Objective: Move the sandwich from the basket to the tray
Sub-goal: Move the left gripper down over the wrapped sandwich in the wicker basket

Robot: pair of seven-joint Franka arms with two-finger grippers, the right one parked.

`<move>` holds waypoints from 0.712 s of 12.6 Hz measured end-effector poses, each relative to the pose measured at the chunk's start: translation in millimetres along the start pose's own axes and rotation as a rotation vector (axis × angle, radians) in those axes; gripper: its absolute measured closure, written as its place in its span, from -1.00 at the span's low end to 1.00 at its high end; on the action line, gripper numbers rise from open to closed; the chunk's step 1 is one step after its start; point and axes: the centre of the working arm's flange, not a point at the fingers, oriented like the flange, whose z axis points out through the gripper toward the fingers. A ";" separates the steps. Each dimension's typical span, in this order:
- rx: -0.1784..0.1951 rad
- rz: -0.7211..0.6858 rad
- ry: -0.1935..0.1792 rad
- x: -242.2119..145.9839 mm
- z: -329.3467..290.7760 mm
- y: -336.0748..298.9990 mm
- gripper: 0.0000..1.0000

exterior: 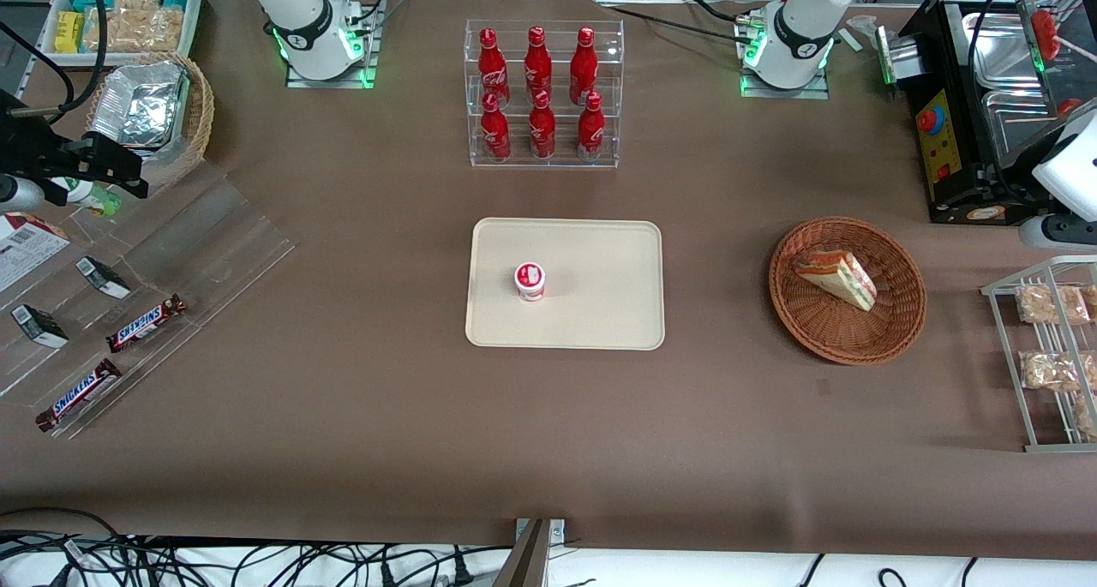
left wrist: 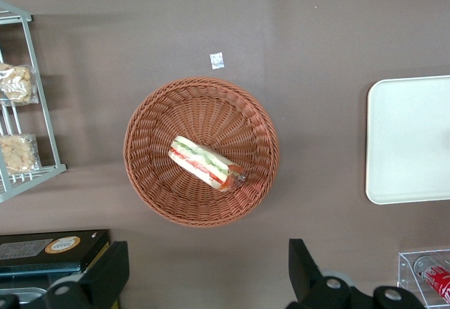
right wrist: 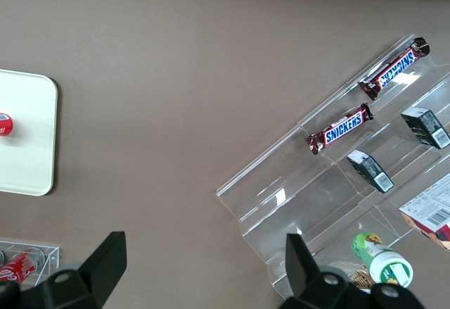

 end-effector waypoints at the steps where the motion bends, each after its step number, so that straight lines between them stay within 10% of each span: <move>1: 0.000 0.001 -0.001 0.2 0.4 0.7 -1.00; 9: 0.004 -0.105 -0.062 15.2 40.7 -12.1 -1.00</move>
